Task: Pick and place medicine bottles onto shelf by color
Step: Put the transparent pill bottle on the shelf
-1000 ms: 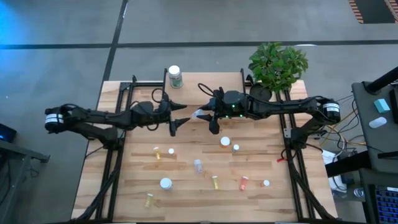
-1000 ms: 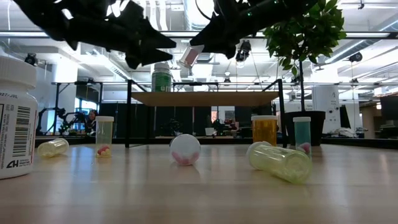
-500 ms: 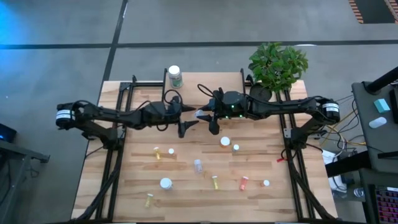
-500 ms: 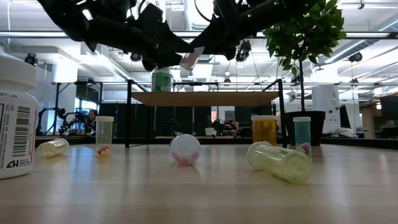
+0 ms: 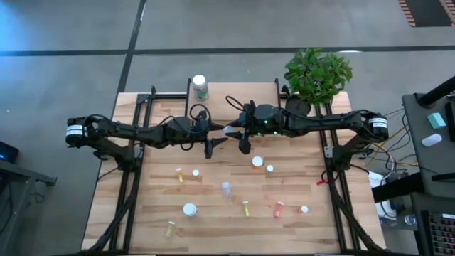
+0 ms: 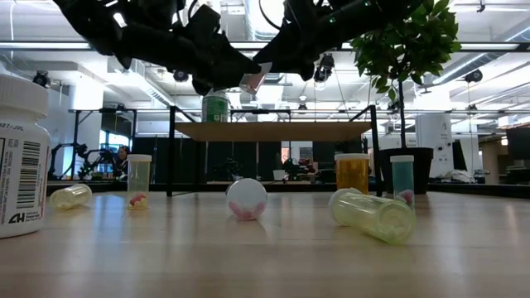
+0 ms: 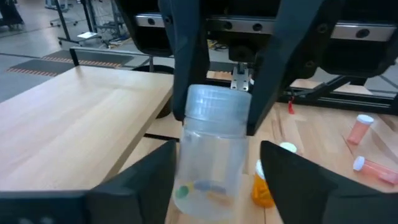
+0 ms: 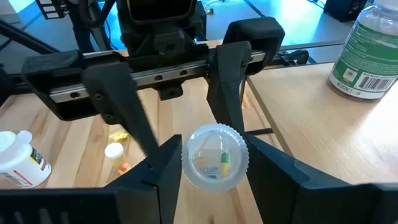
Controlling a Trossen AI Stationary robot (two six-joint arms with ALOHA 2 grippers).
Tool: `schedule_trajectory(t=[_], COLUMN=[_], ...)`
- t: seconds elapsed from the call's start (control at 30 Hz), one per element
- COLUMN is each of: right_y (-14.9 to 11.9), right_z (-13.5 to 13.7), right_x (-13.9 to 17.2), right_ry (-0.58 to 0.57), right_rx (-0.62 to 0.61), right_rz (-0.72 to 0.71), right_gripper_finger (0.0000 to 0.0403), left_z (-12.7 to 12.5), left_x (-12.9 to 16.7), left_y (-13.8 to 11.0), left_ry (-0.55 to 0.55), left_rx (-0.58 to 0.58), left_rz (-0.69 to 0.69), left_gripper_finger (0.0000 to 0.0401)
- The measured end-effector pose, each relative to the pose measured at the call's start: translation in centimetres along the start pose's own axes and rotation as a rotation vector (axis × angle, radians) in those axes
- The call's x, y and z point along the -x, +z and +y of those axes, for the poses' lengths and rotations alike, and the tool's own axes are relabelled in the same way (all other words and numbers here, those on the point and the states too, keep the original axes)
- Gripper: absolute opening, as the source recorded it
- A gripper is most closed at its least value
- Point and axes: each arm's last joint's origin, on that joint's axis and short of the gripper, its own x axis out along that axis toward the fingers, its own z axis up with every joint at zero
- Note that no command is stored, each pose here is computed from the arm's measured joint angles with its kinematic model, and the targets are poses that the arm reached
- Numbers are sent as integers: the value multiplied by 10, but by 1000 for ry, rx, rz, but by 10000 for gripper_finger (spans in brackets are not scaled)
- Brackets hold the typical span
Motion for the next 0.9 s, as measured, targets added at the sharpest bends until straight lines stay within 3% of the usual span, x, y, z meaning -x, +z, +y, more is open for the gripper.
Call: schedule_trajectory(t=[0.37,0.67,0.9], right_y=[0,6,10], right_z=[0,1,2], right_x=[0,8,21], right_ry=[-1,-2,-4], right_rx=[-26,-11,15], right_rz=[-3,-19,0], right_gripper_finger=[184,218,224], left_z=[0,0,1], left_x=[0,9,49], left_y=[0,3,22], left_ry=[2,3,31], left_rx=[9,10,7], left_rz=[2,38,32], left_gripper_finger=[124,118,118])
